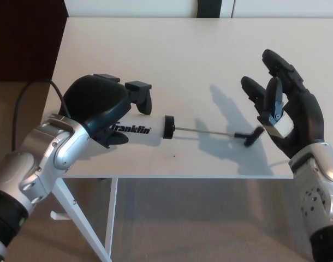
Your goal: The robot walks towards a desk on which an air pump is kept in the middle. It lifts it up and holds it with its left hand and uses its right hand to compress it by pushing its handle inwards.
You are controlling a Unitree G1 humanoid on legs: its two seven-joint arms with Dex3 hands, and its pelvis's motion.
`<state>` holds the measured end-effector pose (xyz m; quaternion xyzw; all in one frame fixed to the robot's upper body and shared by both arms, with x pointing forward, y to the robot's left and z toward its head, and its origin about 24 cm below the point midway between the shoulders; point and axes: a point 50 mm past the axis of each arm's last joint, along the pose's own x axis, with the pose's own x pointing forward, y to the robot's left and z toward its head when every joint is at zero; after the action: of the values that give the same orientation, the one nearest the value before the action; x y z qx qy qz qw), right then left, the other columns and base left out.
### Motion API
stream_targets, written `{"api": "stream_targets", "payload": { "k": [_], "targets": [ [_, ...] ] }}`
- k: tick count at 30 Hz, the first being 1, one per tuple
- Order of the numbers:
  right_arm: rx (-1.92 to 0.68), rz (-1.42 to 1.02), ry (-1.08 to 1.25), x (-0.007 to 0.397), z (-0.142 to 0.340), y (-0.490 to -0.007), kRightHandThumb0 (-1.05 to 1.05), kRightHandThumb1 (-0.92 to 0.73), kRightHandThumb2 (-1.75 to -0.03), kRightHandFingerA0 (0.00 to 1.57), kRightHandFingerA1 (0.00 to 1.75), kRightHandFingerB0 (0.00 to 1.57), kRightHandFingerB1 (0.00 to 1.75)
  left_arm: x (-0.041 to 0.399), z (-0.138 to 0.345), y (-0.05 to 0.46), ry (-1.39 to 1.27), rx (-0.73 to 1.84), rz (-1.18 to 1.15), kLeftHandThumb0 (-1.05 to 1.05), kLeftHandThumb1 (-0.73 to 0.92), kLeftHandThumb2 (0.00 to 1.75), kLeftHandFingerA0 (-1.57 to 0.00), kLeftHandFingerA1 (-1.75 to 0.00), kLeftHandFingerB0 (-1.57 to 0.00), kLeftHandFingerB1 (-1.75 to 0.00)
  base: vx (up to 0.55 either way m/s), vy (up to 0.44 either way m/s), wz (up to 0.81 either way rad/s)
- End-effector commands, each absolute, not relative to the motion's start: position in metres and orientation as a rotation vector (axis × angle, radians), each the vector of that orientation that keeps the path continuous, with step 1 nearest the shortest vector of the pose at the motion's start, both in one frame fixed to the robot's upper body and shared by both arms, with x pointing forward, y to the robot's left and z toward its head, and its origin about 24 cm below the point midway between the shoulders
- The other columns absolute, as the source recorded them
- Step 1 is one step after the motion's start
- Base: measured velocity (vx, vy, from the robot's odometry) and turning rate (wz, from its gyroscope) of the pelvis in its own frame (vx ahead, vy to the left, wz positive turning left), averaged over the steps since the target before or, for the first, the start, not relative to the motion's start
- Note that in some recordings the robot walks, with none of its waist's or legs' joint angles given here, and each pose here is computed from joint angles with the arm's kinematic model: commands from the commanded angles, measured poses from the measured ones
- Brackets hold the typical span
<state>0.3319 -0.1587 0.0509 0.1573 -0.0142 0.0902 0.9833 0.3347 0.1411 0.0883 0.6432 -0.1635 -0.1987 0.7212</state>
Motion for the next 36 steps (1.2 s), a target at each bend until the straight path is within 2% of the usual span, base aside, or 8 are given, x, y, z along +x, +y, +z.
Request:
{"api": "stream_targets", "payload": {
  "k": [1,8,9,11,29,30,31,36],
  "targets": [
    [0.32,0.168,-0.02,0.331,0.048,-0.159,-0.83,-0.74,-1.1,0.14,0.46,0.0,0.34,0.334,0.09,0.139,-0.392,1.418,-0.448,-0.06,0.74,0.57,-0.77,-1.75,-0.61,-1.52,0.0,0.0,0.0],
    [0.308,0.141,0.012,0.327,0.036,-0.165,-0.77,-0.71,-1.09,0.11,0.45,0.03,0.37,0.333,0.092,0.137,-0.398,1.422,-0.444,-0.24,0.59,0.84,-1.07,-1.41,-0.73,-1.22,0.0,0.0,0.0],
    [0.303,0.131,0.018,0.326,0.034,-0.168,-0.77,-0.73,-1.1,0.07,0.44,0.04,0.36,0.333,0.092,0.138,-0.39,1.422,-0.442,-0.14,0.75,0.59,-0.69,-1.75,-0.53,-1.56,0.0,0.0,0.0],
    [0.3,0.12,0.025,0.325,0.031,-0.172,-0.79,-0.74,-1.1,0.08,0.44,0.02,0.35,0.334,0.091,0.14,-0.378,1.423,-0.44,-0.25,0.61,0.83,-1.04,-1.42,-0.75,-1.26,0.0,0.0,0.0],
    [0.297,0.105,0.01,0.324,0.035,-0.183,-0.82,-0.76,-1.11,0.15,0.46,0.0,0.33,0.334,0.09,0.145,-0.362,1.42,-0.442,-0.08,0.8,0.61,-0.82,-1.75,-0.59,-1.51,0.0,0.0,0.0],
    [0.297,0.1,0.011,0.324,0.035,-0.185,-0.8,-0.92,-0.72,0.17,0.31,0.11,0.25,0.334,0.09,0.145,-0.363,1.422,-0.442,-0.07,0.81,0.61,-0.81,-1.75,-0.57,-1.52,0.0,0.0,0.0],
    [0.295,0.099,0.011,0.324,0.035,-0.187,-0.87,-0.79,-1.13,0.18,0.47,0.0,0.34,0.333,0.089,0.146,-0.358,1.415,-0.432,-0.09,0.82,0.61,-0.79,-1.75,-0.53,-1.54,0.0,0.0,0.0],
    [0.304,0.096,0.015,0.324,0.034,-0.19,-0.78,-0.74,-1.12,0.07,0.43,0.02,0.33,0.333,0.09,0.148,-0.317,1.335,-0.402,-0.1,0.8,0.59,-0.75,-1.73,-0.55,-1.53,0.0,0.0,0.0]
  ]
}}
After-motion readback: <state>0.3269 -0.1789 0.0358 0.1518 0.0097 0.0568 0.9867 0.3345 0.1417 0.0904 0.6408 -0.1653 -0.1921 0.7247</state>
